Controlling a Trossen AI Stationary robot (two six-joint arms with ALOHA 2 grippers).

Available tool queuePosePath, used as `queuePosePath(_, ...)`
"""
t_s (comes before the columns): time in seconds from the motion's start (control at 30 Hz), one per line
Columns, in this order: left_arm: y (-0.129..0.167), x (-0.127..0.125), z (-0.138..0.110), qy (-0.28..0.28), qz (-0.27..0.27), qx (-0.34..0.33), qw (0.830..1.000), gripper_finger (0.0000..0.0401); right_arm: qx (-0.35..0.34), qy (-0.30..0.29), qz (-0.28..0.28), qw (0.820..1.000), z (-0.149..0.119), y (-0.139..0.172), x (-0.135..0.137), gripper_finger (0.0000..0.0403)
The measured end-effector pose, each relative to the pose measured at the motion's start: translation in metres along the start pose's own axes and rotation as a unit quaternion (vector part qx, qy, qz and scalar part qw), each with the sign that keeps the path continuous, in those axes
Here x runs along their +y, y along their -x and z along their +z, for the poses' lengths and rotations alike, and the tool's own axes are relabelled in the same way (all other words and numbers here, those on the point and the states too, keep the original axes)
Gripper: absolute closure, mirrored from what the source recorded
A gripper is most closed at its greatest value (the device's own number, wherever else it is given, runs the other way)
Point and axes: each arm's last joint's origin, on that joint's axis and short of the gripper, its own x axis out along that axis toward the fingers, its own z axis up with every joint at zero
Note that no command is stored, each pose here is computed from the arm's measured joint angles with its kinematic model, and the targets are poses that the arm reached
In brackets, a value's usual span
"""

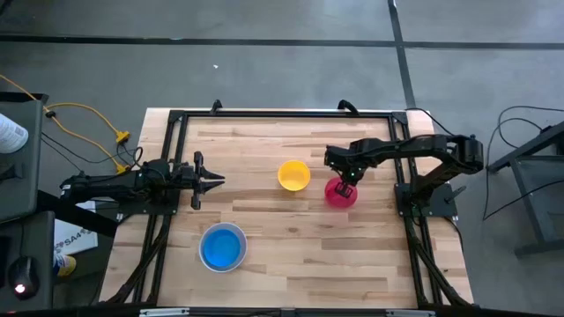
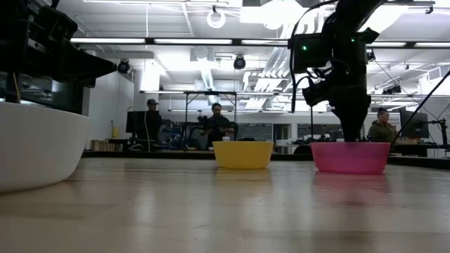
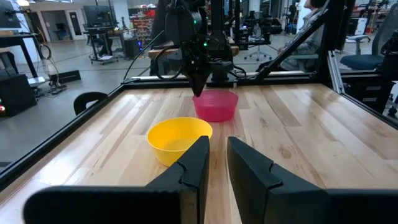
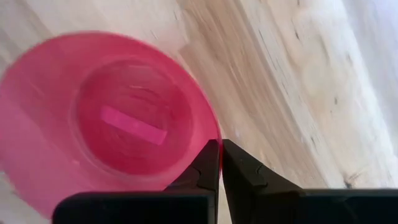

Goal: Nest bowls inside each other
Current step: Stack the red bowl on the blue bowl

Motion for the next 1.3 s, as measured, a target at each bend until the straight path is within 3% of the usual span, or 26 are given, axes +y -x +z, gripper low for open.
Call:
queuePosePath(0.47, 0.000, 0.000, 0.000, 0.000, 0.000, 0.000, 1.000, 0.0343, -0.060, 0.067, 0.019, 0.996, 0.024, 0.056, 0.024, 0.0399)
queuePosePath(1.07, 0.000, 0.000, 0.000, 0.000, 0.000, 0.000, 1.000, 0.0343, -0.038, 0.094, 0.145, 0.984, 0.090, 0.056, 0.092, 0.0400)
queuePosePath(1.3, 0.000, 0.000, 0.000, 0.000, 0.000, 0.000, 1.000, 0.0343, -0.045, 0.117, 0.157, 0.980, 0.103, 0.057, 0.121, 0.0400)
